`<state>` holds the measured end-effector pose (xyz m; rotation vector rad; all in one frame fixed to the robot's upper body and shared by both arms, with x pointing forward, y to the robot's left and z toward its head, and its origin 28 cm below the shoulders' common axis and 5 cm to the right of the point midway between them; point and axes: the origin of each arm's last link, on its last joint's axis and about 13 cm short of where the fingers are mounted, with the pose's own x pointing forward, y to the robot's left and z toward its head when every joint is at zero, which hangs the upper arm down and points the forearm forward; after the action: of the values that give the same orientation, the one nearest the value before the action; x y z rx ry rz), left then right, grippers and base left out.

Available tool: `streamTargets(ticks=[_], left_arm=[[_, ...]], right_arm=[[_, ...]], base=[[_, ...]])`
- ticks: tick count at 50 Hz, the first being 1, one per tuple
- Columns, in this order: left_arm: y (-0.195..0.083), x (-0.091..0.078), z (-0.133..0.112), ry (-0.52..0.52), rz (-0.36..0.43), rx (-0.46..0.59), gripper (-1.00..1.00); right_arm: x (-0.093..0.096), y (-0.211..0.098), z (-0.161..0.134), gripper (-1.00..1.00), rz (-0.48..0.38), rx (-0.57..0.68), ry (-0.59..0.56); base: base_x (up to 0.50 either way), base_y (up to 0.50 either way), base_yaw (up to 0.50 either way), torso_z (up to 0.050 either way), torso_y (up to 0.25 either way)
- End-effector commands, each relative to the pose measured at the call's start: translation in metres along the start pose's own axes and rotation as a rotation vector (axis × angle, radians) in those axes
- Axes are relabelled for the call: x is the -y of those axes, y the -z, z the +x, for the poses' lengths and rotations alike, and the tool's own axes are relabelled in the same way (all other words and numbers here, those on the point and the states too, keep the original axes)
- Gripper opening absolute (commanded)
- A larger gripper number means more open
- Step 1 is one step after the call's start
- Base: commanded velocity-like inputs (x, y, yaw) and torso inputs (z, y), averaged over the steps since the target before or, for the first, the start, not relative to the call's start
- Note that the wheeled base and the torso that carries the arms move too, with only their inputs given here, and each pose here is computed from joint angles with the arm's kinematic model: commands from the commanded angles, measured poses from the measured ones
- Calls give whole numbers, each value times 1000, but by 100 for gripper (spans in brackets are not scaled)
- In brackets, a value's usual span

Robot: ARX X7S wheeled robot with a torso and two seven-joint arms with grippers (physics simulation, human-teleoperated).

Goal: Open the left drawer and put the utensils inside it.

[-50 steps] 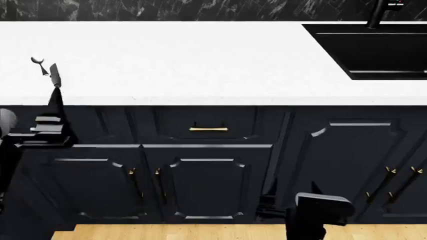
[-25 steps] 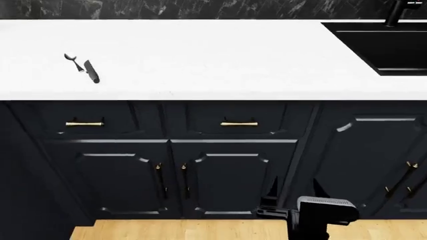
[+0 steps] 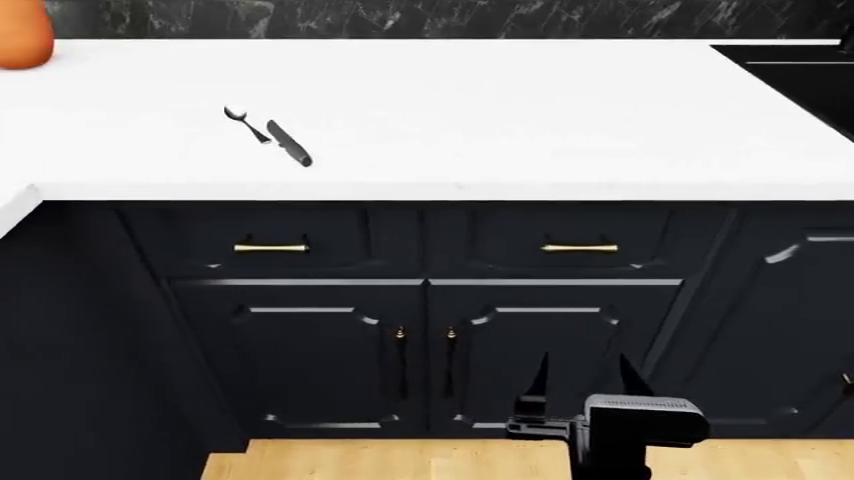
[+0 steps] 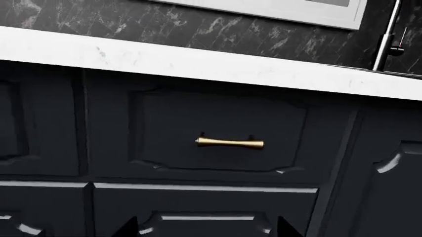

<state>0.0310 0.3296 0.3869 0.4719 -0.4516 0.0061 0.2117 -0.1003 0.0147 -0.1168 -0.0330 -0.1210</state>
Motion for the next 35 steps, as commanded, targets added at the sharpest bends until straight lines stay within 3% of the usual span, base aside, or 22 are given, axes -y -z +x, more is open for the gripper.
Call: streamTargets(ticks=[1,35], left_arm=[[0,1,-1,11,20,2,100],[0,-1,-2,-1,32,4,100]], right_arm=[[0,0,-1,100,-3,4,-8],[0,0,-2,100,3,20,-21]], base=[[0,500,0,0,0],[159,500,0,0,0]])
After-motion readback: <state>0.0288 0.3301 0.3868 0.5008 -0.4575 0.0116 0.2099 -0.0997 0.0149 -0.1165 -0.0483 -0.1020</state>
